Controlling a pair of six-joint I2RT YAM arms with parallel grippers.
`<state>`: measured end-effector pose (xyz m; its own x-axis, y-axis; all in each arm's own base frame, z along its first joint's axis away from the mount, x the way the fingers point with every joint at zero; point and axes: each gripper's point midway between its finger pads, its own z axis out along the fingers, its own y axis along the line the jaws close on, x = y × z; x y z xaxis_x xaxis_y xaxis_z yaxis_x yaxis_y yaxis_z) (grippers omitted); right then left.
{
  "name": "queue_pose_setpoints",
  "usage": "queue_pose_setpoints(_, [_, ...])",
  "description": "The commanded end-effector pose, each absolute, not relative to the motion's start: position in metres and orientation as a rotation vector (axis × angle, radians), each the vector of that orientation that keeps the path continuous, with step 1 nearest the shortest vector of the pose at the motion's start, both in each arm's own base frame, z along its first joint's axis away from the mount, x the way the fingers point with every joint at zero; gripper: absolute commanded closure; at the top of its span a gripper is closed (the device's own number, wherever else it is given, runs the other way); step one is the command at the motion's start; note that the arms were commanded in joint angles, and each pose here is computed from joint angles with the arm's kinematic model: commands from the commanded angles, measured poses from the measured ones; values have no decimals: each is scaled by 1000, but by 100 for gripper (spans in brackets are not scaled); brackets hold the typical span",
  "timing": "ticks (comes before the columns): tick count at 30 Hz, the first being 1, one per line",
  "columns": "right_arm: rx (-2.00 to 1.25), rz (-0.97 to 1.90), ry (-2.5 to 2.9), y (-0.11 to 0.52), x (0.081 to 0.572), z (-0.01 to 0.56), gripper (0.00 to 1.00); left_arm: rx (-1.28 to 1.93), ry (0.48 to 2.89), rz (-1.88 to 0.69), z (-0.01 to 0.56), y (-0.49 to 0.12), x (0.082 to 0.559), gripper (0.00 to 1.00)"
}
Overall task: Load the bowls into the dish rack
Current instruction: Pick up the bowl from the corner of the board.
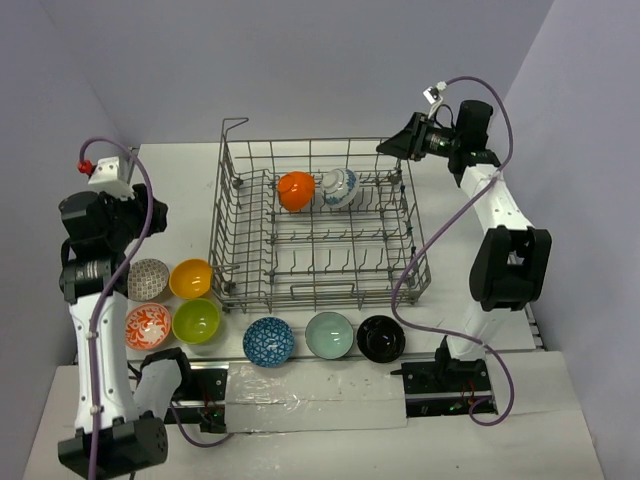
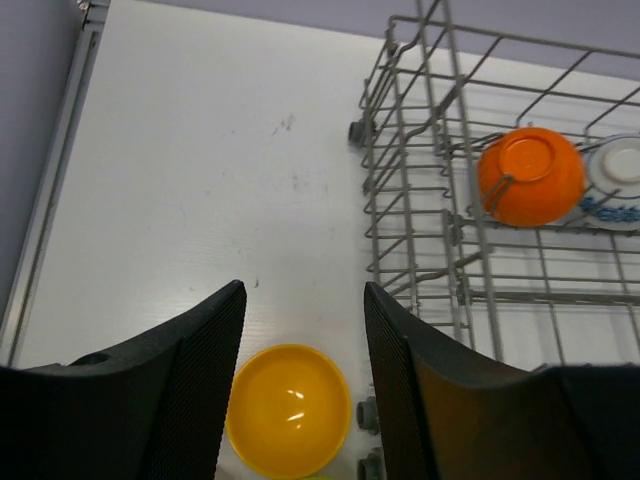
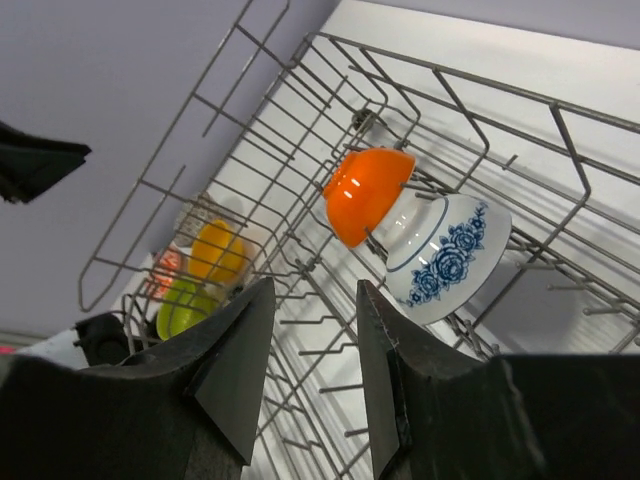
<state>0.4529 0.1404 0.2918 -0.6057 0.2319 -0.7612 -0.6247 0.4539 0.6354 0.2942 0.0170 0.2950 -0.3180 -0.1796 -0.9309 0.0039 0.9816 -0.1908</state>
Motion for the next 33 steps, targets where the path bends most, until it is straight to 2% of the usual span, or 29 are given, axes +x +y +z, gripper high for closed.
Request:
queue_pose_setpoints(1, [-553, 1086, 1734, 152, 419, 362, 54, -152, 2003, -97, 275, 36, 305, 46])
queue_pose_setpoints(5, [-697, 920, 1739, 169, 387, 352, 52, -157, 2032, -41, 265, 46, 307, 46])
queue_pose_setpoints(10, [-735, 924, 1772, 176, 351, 332, 50, -195, 2095, 57, 252, 62, 304, 46])
queue_pose_setpoints(13, [-756, 878, 1734, 172, 337, 339, 49, -183, 2125, 135, 243, 71, 297, 46])
queue_pose_setpoints(20, [-768, 862, 1779, 170, 338, 323, 48, -225, 2180, 187, 222, 79, 274, 46])
queue_pose_setpoints(26, [-777, 879, 1821, 171, 342, 311, 48, -341, 2189, 265, 215, 108, 255, 46])
queue_pose_setpoints(33, [-778, 830, 1829, 167, 344, 305, 47, -333, 2231, 345, 197, 137, 249, 46])
